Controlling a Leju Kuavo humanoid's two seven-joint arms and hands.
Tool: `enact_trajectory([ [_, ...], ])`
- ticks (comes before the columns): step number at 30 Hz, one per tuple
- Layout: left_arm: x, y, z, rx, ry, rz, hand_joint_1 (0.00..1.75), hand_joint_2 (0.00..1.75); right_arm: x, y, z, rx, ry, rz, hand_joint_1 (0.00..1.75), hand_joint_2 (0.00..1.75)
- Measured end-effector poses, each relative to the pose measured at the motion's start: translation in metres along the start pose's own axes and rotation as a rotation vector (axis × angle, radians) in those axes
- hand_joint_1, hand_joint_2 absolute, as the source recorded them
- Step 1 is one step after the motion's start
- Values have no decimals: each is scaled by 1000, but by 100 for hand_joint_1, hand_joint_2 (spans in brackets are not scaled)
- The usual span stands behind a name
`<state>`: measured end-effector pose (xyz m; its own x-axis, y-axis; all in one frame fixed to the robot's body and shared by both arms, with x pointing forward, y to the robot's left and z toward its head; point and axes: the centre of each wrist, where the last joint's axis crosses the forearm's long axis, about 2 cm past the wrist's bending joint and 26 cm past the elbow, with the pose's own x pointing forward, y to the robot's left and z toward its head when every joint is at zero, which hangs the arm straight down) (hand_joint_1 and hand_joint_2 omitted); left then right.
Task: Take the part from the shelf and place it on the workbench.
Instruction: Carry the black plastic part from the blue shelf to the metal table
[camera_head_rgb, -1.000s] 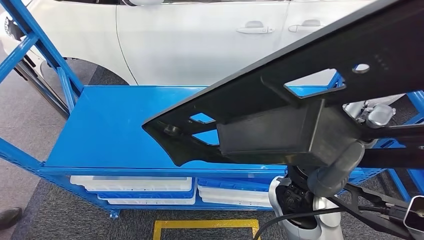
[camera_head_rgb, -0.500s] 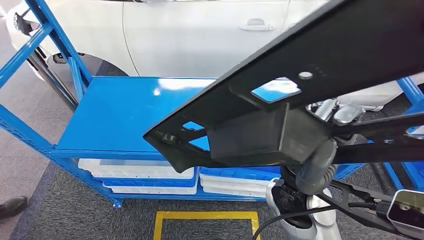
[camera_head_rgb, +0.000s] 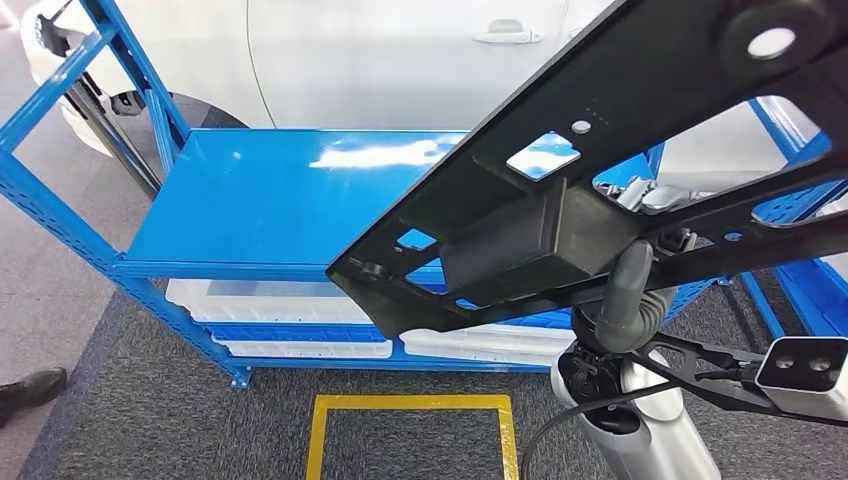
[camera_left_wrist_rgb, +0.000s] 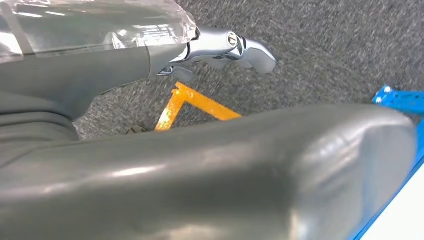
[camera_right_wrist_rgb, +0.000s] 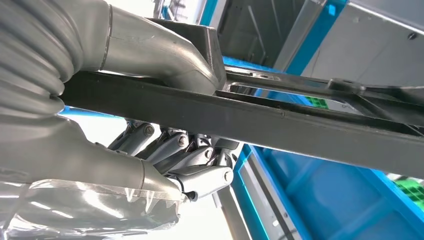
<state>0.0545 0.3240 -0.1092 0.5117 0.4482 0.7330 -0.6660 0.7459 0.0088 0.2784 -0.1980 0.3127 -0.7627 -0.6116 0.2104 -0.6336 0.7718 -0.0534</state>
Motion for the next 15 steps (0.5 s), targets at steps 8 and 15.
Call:
enact_trajectory([
  [8, -1, 1, 0, -1, 2, -8, 0, 0, 1, -2, 5, 4, 18, 18, 175, 175],
  [15, 2, 0, -2, -6, -6, -13, 0, 0, 0, 1, 3, 43, 16, 33, 175, 175],
])
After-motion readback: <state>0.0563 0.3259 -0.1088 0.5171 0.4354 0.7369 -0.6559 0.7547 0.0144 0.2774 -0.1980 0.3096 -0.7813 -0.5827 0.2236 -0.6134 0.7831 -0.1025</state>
